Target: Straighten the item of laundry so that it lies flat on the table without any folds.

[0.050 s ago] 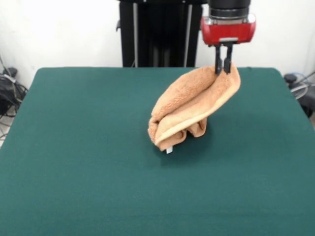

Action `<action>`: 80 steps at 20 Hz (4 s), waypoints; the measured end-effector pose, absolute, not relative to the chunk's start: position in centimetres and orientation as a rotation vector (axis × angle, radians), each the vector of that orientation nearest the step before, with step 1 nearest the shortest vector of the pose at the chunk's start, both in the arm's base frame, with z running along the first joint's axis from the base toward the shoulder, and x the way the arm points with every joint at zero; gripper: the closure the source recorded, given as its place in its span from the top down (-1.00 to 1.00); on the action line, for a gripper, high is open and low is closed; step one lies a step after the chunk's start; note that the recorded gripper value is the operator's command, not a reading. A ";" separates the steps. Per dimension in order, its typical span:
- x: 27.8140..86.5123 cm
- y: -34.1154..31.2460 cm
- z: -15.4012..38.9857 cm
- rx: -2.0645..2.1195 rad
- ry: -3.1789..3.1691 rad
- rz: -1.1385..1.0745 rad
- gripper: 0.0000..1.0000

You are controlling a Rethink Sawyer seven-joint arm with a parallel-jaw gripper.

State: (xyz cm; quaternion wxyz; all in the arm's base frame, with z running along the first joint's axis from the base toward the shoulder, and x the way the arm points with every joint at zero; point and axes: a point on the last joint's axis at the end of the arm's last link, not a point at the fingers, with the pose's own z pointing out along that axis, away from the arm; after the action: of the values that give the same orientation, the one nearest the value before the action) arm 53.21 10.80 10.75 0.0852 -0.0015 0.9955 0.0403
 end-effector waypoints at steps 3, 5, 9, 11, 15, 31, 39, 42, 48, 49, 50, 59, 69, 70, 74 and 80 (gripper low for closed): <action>53.1 12.0 10.6 -0.015 2.974 0.130 -1.00; 52.9 13.1 10.6 -0.025 2.977 0.139 -1.00; 52.8 14.9 10.7 -0.042 2.980 0.152 -1.00; 52.7 15.6 10.8 -0.048 2.987 0.160 -1.00; 52.6 16.9 11.0 -0.058 3.001 0.174 -1.00; 53.0 17.1 9.3 -0.050 3.025 0.185 -1.00; 52.4 16.6 8.0 -0.031 3.056 0.192 -1.00; 52.4 16.7 8.0 -0.033 3.056 0.192 -1.00; 52.2 17.4 8.0 -0.050 3.057 0.194 -1.00; 52.2 17.6 8.0 -0.053 3.057 0.195 -1.00; 52.1 17.8 8.0 -0.056 3.057 0.196 -1.00; 51.4 20.9 8.1 -0.100 3.060 0.210 -1.00; 50.8 24.9 8.5 -0.142 3.049 0.204 -1.00; 50.8 25.2 8.5 -0.144 3.047 0.200 -1.00; 51.1 26.6 8.9 -0.149 3.033 0.200 -1.00; 51.6 27.0 9.1 -0.145 3.023 0.205 -1.00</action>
State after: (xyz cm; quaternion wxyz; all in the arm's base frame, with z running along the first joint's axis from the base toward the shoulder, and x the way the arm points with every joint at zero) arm 51.60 27.04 9.05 0.0541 -0.0478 0.9951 0.0675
